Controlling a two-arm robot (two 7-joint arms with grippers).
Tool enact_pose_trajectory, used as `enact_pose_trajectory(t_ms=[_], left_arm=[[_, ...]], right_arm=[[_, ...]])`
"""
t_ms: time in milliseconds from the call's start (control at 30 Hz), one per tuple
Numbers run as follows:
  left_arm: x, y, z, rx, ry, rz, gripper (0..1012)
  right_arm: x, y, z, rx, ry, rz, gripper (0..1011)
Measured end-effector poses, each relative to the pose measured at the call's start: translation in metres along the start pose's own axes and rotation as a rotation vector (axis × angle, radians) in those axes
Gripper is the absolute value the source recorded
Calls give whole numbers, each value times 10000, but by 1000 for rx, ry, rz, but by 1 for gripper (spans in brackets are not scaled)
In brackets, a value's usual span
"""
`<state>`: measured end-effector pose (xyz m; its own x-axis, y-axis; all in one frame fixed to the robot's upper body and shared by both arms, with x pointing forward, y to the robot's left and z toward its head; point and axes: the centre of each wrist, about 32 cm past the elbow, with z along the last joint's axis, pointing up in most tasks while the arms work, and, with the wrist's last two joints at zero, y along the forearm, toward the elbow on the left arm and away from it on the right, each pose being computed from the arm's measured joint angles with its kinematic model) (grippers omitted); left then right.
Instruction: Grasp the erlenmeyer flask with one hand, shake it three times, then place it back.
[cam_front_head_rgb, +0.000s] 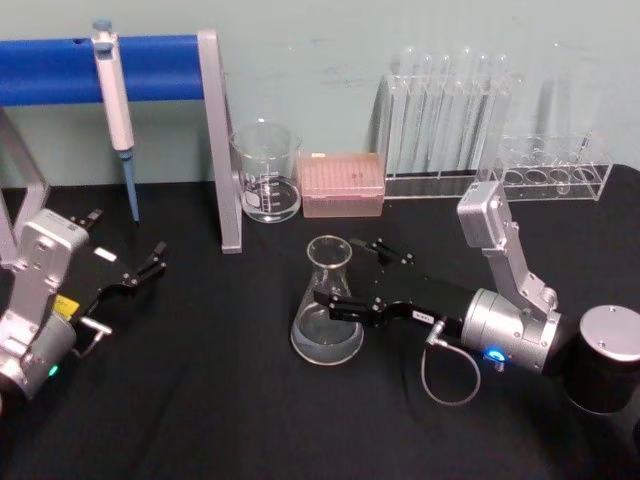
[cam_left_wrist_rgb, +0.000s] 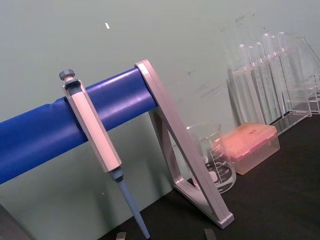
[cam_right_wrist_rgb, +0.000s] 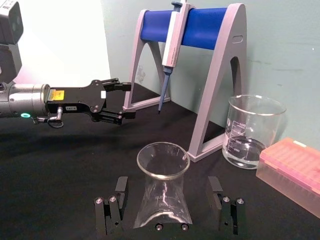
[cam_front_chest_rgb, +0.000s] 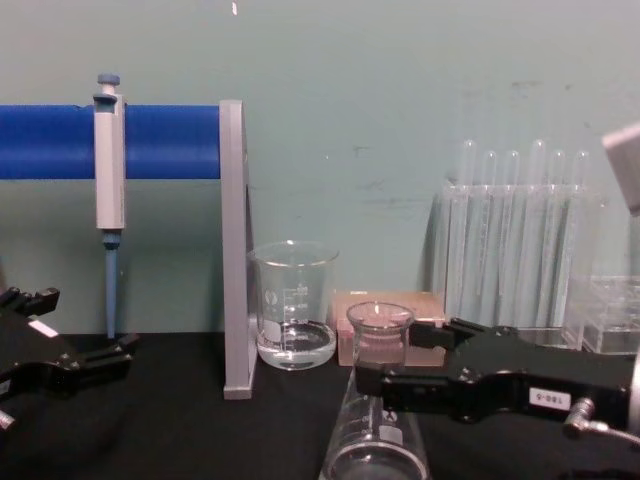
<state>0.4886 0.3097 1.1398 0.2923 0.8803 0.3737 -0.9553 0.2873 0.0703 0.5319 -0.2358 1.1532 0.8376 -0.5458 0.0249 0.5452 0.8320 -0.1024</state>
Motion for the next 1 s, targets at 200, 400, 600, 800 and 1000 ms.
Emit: enact_pose_trajectory(t_ms=[200,400,600,800,1000], left_arm=[[0,0,0,0,0,0,1001],[0,0,0,0,0,0,1001],[0,0,0,0,0,0,1001],[0,0,0,0,0,0,1001],[0,0,0,0,0,0,1001]], right_arm=[[6,73,2,1,-3,10,1002],[6,145,4,3,-8,20,1002],[7,188,5,5,-12,26,1002],[8,216,11,3,-17,28,1003],[2,225,9,-1,-23,25,1002]])
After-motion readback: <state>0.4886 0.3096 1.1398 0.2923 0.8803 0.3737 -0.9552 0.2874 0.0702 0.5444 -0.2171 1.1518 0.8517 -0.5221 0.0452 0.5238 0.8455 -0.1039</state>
